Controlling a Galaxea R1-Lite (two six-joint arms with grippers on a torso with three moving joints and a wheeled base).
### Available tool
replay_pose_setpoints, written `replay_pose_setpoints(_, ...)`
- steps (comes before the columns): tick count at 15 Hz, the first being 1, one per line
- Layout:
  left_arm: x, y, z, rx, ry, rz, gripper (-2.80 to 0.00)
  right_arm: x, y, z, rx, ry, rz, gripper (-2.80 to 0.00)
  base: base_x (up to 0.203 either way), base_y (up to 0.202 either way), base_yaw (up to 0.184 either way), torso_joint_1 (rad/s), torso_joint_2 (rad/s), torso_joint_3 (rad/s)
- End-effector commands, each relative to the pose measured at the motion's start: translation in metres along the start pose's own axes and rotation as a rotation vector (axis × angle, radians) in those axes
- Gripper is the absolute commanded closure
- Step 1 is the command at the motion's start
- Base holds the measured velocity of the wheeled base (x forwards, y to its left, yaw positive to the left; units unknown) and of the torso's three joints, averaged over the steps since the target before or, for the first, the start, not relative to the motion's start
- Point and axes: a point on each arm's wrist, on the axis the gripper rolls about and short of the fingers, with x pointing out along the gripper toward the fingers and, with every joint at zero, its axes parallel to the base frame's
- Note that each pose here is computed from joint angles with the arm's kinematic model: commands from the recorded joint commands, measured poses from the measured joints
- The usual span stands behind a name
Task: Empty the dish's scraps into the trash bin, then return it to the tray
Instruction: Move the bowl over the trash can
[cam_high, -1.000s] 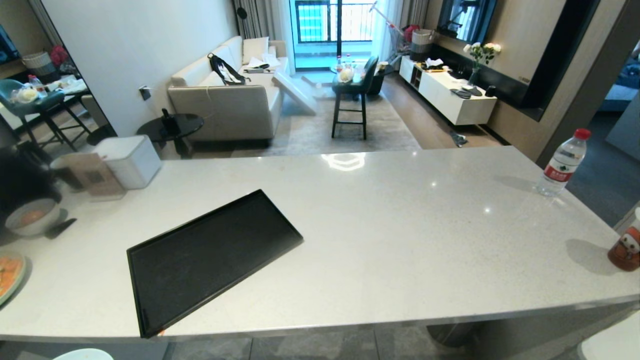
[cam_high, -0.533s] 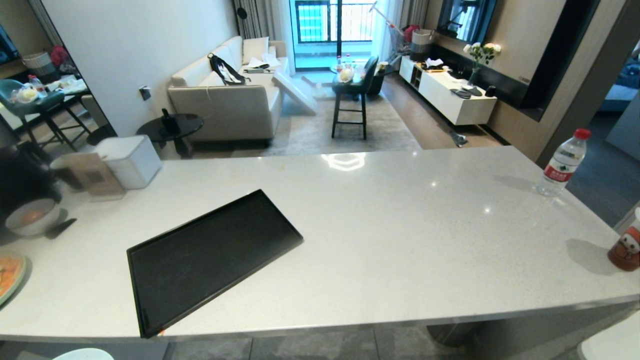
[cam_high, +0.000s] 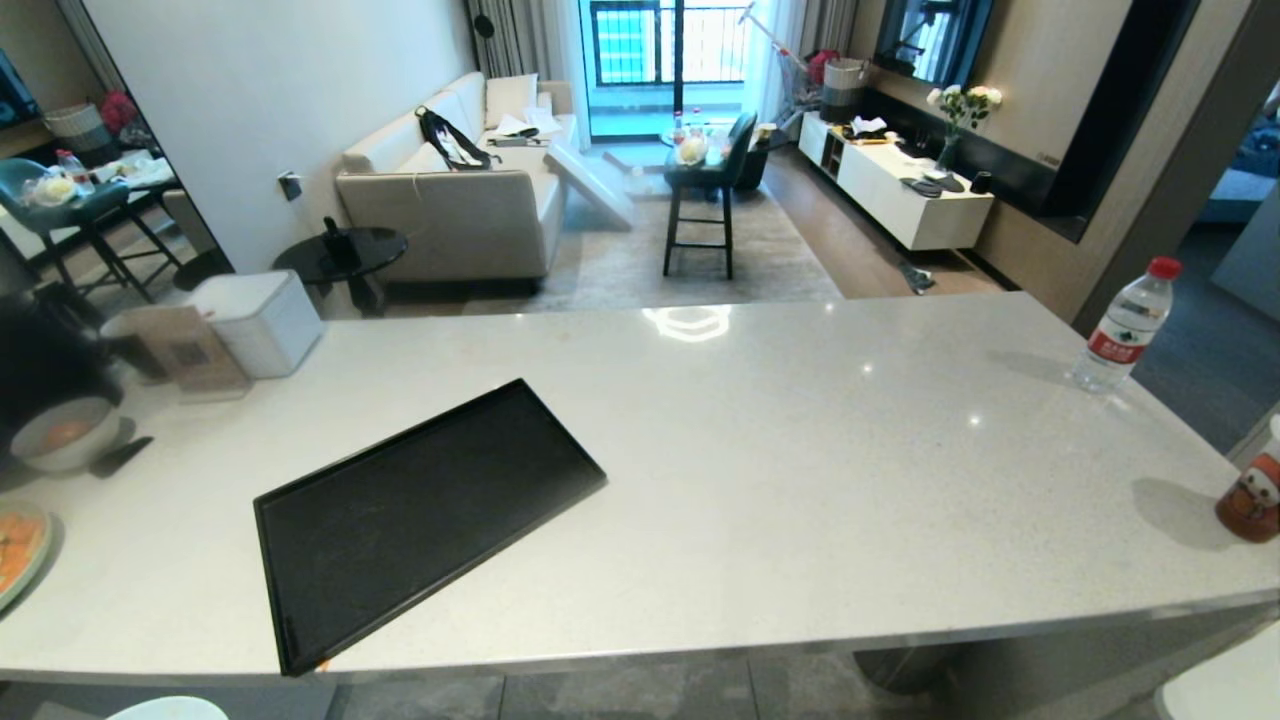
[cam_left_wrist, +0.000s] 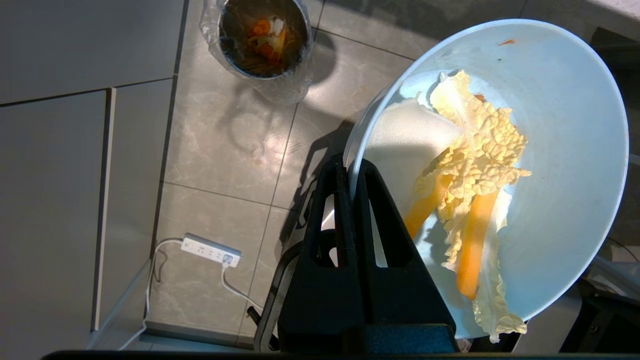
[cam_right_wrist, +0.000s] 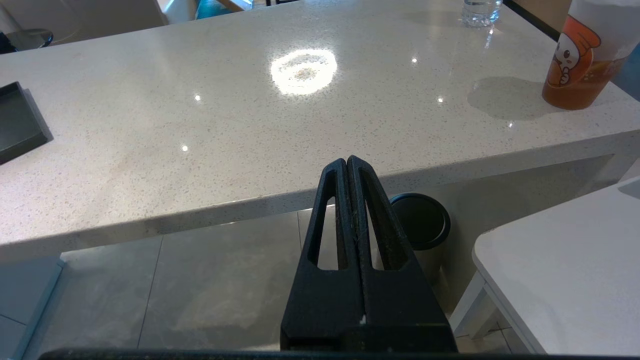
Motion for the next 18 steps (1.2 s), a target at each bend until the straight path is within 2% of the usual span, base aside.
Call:
replay_pose_setpoints(1,0.0009,0.0012,0.0014,-0.002,0.008,-0.006,0.0,0.0,0.0,0.0,0.001,-0.001,0.0,0.0,0.0,0.0,0.0,0.0,0.0,0.0)
replay_pose_setpoints(8,0.0015,0.0009,0.0,-0.005,0.012,-0.006,0.0,0.0,0.0,0.0,0.001,-0.001,0.0,0.0,0.0,0.0,0.0,0.0,0.0,0.0)
replay_pose_setpoints(18,-0.0022,-0.0023,-0.0029,0.003,-0.007,0.007,0.0,0.0,0.0,0.0,0.001,-0.001,0.0,0.0,-0.186,0.0,-0.001,0.001,0.0,0.002)
